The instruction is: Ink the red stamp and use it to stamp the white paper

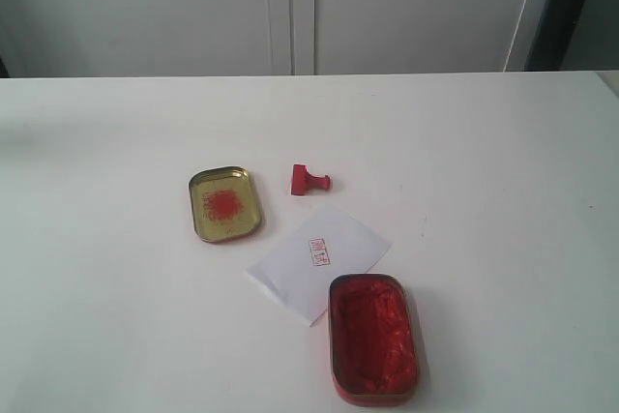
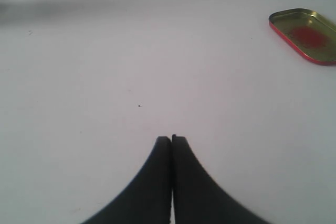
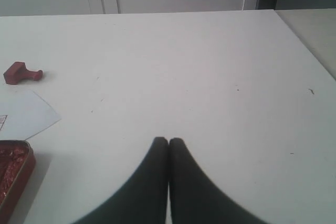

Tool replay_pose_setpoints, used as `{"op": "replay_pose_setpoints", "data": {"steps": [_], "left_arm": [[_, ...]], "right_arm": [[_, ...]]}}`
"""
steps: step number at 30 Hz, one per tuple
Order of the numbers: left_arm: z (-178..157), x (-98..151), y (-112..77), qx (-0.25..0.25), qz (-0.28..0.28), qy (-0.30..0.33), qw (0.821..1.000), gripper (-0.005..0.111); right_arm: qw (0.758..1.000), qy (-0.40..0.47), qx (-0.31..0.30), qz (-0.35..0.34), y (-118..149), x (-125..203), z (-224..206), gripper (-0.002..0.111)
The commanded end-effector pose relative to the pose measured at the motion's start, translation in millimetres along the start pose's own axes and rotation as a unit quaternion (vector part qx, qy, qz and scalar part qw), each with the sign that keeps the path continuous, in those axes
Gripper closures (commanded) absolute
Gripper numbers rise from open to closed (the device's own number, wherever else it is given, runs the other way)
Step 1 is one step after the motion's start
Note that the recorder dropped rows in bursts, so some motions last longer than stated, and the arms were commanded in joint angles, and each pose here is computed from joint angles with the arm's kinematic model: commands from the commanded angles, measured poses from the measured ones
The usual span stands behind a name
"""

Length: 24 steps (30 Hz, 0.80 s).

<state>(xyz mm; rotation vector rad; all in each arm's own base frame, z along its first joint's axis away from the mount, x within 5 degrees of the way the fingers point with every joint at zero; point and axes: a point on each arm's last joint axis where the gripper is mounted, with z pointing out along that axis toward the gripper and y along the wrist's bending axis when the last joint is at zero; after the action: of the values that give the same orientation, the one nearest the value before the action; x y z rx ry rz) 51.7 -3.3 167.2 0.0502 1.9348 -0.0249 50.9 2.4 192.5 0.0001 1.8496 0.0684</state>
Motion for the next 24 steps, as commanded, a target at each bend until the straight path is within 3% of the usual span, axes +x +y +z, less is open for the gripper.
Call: {"op": "replay_pose_setpoints", "data": {"steps": [1,24], "left_arm": [[0.2,0.8,0.0,0.000,-0.001,-0.002,1.000,0.107],[0.2,0.8,0.0,0.000,-0.001,-0.002,1.000,0.107]], "right_arm": [[1.000,-0.006,0.004,-0.009,-0.7,1.4,0.9,0.108],[1.000,-0.008,0.004,-0.007,-1.0,9.7,5.3,0.108]]}}
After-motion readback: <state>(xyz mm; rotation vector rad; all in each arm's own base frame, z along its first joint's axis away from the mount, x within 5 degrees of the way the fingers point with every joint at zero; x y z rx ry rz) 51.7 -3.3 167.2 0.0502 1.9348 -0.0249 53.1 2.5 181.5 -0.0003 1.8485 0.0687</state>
